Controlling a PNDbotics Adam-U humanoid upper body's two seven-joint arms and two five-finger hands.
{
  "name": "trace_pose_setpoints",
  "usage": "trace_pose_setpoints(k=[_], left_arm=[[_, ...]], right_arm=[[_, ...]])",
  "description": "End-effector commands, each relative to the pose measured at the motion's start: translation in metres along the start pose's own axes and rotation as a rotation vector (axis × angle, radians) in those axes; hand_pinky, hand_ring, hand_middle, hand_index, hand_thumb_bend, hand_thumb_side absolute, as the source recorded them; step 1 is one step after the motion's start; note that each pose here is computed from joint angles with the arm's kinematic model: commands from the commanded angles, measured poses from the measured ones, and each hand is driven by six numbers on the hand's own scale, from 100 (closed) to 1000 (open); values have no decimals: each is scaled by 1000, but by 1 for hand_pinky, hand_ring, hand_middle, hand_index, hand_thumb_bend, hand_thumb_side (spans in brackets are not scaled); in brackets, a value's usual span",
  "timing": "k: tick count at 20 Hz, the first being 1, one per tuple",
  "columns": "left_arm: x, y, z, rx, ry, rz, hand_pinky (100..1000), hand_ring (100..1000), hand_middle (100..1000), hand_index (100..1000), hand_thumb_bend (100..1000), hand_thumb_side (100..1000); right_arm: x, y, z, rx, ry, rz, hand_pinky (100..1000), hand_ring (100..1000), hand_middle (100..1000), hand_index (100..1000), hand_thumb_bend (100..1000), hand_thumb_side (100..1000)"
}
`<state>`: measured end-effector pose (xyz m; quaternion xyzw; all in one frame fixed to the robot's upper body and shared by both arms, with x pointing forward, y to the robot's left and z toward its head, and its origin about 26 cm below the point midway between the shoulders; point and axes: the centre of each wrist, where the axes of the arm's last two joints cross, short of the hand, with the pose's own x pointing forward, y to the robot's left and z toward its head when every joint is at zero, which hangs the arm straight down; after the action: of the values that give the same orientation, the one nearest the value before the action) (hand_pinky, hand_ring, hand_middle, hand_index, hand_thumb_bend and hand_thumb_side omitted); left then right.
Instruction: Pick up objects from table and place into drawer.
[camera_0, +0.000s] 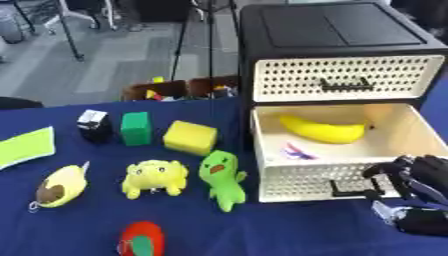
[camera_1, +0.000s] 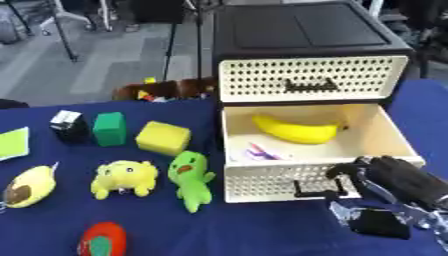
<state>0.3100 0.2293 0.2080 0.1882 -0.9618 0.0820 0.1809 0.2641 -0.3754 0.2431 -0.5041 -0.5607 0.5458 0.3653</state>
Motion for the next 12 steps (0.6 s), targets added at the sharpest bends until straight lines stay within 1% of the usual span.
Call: trace_pose_setpoints(k=[1, 2, 3, 4, 5, 6, 7, 8, 9, 10, 12], left_arm=[[2, 4, -5, 8, -20, -13, 480, 743, 723, 894, 183, 798], [2, 5, -5, 10, -19, -15, 480, 743, 723, 894, 182, 798], [2, 5, -5, 11, -19, -16, 480, 743, 723, 894, 183, 798], [2, 5, -5, 12, -20, -18, 480, 743, 724, 894, 183, 798], [2, 6, -5, 14, -20, -20, 480, 743, 724, 895, 184, 798], [2, 6, -5, 15, -19, -21, 480, 743, 725, 895, 184, 798], [2, 6, -5, 16, -20, -22, 480, 743, 725, 895, 184, 798], [2, 6, -5, 16, -21, -22, 480, 743, 725, 895, 184, 798], [2, 6, -6, 16, -20, -22, 479, 743, 724, 894, 184, 798], [2, 6, -5, 17, -19, -22, 479, 743, 724, 894, 183, 797], [2, 5, -5, 17, -18, -20, 479, 743, 724, 894, 183, 798]], right_arm=[[-8, -24, -1, -153, -15, 20, 100, 219, 289, 1000, 100, 803], [-10, -29, -1, -226, -26, 7, 100, 214, 290, 1000, 100, 895], [-12, -35, -2, -316, -39, -15, 100, 212, 282, 995, 100, 794], [-14, -40, -2, -415, -51, -42, 100, 211, 276, 989, 100, 770], [-15, -44, -2, -515, -71, -72, 100, 216, 275, 984, 100, 753], [-15, -46, -2, -608, -93, -101, 100, 219, 277, 973, 100, 805], [-15, -47, -3, -694, -116, -125, 100, 223, 273, 963, 100, 759], [-14, -46, -3, -760, -134, -140, 100, 224, 272, 962, 100, 767], [-13, -45, -4, -801, -146, -147, 100, 224, 272, 962, 100, 763], [-12, -42, -4, -820, -151, -146, 100, 224, 273, 965, 100, 787], [-9, -35, -6, -803, -145, -135, 100, 223, 276, 968, 100, 801]])
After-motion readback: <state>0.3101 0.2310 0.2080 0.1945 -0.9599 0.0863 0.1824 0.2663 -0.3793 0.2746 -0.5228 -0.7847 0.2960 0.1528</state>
